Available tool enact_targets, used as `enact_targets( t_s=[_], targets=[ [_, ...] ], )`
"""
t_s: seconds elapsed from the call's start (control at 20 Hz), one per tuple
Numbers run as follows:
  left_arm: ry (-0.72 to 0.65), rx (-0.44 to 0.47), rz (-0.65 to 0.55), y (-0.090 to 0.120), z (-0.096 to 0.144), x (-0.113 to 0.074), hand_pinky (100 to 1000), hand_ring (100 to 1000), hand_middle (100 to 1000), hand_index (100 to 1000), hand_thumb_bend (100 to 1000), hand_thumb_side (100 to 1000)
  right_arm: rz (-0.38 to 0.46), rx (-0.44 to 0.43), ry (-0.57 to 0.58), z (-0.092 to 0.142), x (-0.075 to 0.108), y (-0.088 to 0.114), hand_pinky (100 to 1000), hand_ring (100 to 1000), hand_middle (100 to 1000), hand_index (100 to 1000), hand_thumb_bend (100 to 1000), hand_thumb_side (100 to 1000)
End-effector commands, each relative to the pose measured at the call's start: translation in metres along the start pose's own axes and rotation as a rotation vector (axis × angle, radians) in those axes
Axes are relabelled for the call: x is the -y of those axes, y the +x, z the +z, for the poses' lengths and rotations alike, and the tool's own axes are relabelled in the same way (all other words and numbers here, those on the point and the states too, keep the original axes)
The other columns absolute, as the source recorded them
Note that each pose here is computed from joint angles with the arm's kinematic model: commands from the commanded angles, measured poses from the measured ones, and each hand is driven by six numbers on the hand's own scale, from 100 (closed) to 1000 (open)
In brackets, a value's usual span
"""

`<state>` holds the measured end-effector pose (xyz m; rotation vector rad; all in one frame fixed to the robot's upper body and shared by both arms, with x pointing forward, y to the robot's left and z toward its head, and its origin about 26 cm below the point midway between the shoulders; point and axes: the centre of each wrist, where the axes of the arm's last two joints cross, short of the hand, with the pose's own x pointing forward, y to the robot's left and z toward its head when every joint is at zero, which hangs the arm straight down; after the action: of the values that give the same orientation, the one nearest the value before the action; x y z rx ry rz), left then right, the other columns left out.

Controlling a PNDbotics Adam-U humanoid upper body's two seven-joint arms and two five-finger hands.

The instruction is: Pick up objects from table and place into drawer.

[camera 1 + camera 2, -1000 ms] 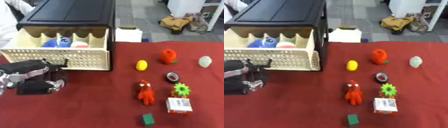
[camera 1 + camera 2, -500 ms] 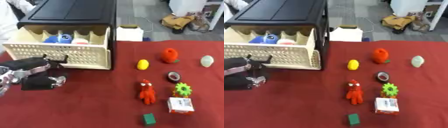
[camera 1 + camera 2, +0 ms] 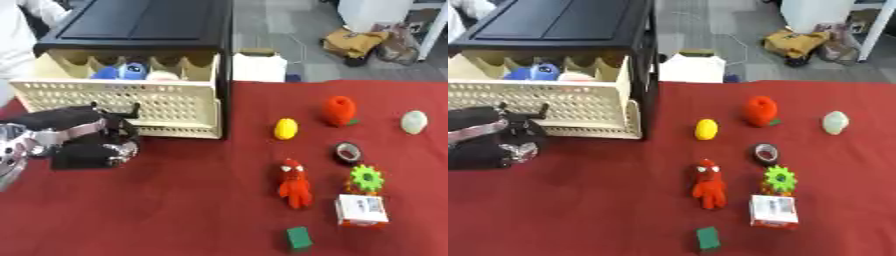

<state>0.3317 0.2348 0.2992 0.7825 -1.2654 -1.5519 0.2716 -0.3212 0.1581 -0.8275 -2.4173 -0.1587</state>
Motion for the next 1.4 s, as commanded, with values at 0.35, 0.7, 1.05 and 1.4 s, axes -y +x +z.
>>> enact_targets(
  t_s=[0.35, 0.7, 1.05, 1.4],
  targets=[
    [0.043, -0.044, -0.005, -0.002, -0.005, -0.013, 375, 565, 584, 887, 100, 1000, 0.001, 0.021, 0.005, -0.004, 0.002, 0.003, 611, 619, 526, 741, 100, 832],
    [0.079, -0.056, 0.003, -0.003, -0.017, -0.017, 366, 542, 566, 877, 100, 1000, 0.0, 0.017, 0.007, -0.003, 0.002, 0.003, 611, 618, 525, 740, 100, 832],
    [0.121, -0.061, 0.007, -0.003, -0.026, -0.021, 355, 517, 549, 865, 100, 1000, 0.002, 0.012, 0.009, -0.002, 0.001, 0.003, 611, 617, 523, 740, 100, 831],
    [0.164, -0.068, 0.006, -0.004, -0.035, -0.025, 340, 490, 535, 850, 100, 1000, -0.001, 0.013, 0.01, -0.002, 0.0, 0.003, 612, 616, 522, 739, 100, 831]
  ],
)
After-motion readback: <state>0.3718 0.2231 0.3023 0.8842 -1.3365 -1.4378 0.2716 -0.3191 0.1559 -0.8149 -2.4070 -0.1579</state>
